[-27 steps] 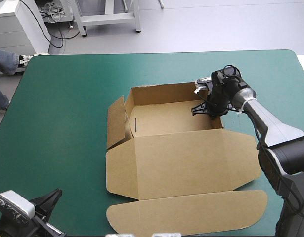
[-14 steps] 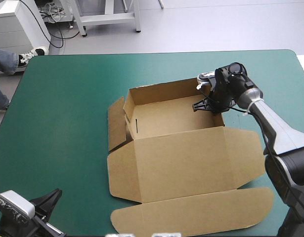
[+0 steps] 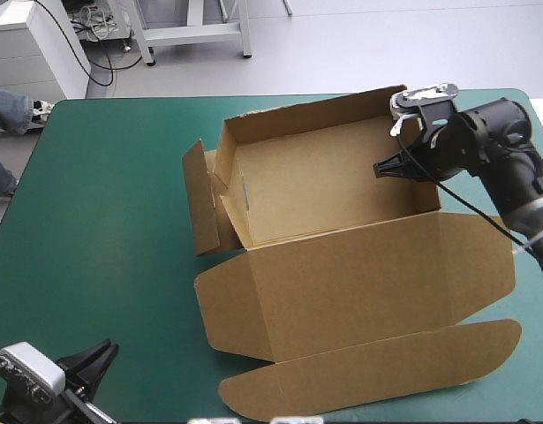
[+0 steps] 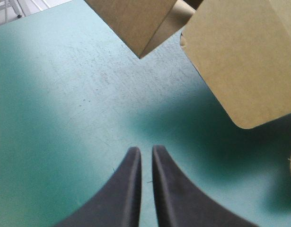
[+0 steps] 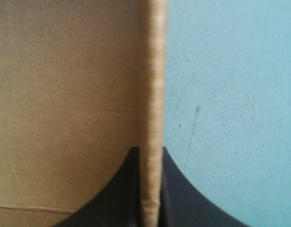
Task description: Fold the box
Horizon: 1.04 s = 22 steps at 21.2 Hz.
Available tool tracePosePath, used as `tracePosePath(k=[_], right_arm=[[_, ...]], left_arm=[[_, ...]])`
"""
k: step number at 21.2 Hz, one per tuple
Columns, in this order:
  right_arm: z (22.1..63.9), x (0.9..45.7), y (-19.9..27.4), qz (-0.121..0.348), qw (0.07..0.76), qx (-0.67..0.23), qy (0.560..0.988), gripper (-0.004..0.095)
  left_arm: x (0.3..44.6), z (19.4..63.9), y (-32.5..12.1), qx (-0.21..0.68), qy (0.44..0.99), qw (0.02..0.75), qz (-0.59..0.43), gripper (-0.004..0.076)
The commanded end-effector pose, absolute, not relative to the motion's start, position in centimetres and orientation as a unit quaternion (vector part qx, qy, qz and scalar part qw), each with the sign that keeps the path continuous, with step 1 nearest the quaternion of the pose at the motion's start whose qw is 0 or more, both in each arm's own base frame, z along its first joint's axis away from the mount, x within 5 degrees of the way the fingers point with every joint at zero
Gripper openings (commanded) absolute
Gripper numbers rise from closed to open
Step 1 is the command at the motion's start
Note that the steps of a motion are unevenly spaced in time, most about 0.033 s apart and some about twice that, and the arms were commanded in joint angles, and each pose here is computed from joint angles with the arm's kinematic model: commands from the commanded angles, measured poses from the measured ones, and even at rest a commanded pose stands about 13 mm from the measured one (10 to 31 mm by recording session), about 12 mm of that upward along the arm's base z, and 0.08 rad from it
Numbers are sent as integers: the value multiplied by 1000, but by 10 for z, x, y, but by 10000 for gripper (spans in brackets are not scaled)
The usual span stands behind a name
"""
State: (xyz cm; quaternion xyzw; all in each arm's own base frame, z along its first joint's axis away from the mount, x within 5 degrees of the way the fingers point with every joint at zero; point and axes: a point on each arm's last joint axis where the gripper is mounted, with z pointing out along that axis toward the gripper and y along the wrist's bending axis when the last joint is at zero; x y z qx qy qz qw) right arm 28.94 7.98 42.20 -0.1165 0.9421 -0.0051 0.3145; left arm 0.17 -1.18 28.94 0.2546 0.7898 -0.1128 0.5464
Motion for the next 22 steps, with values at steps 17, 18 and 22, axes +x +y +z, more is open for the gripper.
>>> tracePosePath(k=[17,18,22], right_arm=[[485,228,60,16,434,-103,895,-22],[485,228,60,16,434,-103,895,-22],[485,228,60,13,434,-110,894,-22]], left_arm=[[29,311,-26,183,784,564,-182,494],[37,313,-27,170,788,564,-178,494],[82,337,-36,158,817,540,-124,493]])
